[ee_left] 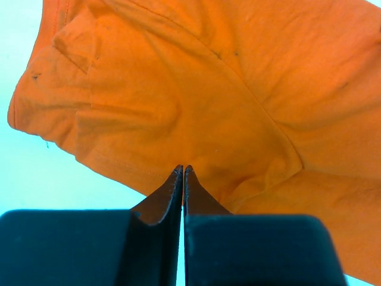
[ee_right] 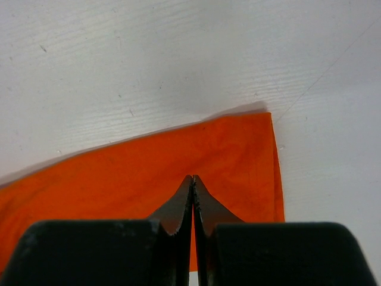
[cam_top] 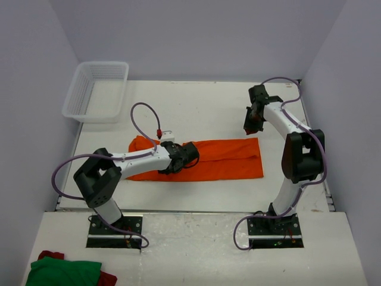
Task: Fold and stack the t-shirts
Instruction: Fold the other side of the tshirt into a rectangle
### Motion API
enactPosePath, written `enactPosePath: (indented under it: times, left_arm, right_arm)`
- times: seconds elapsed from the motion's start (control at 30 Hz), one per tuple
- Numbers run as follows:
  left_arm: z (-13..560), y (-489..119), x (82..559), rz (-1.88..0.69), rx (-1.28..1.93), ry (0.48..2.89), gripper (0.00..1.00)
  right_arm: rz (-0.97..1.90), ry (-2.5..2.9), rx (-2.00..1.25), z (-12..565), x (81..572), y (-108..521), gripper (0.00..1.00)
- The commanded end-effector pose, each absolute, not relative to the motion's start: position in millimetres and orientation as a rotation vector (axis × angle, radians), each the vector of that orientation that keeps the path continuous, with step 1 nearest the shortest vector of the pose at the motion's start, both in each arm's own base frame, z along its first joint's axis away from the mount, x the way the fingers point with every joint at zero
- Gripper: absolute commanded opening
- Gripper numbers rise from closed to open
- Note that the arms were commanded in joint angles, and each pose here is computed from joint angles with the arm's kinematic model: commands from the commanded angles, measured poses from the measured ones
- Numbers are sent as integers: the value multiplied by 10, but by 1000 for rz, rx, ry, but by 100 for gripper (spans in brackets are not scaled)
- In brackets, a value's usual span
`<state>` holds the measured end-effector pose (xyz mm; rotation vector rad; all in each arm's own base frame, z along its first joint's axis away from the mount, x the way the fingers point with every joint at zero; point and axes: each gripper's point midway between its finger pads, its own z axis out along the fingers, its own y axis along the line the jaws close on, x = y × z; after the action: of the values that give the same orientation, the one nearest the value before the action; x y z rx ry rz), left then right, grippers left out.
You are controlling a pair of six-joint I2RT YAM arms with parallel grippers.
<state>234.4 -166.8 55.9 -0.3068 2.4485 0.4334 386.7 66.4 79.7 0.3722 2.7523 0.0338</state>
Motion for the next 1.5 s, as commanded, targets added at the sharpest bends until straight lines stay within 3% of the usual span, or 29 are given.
enactPosePath:
  times: [0.0,0.2,0.5,0.93,1.47]
  left_arm:
    - [675,-1624,2406,444,-330,2380,0]
    - [760,-1786,2709,437,-279,2361,0]
    - [842,-1325,3342,405,-427,2401,0]
    - [556,-1102,3500,384,-466,2472,0]
    - [67,-649,3451,455,-571,2558,0]
  right_arm:
    - [67,2752,342,820,3920,741,0]
    - [64,2752,301,843,3906,818,0]
    - [22,2785,305,796,3863,780,0]
    - [284,2840,228,637,3815,1377,0]
    - [197,2949,311,179,3723,1450,0]
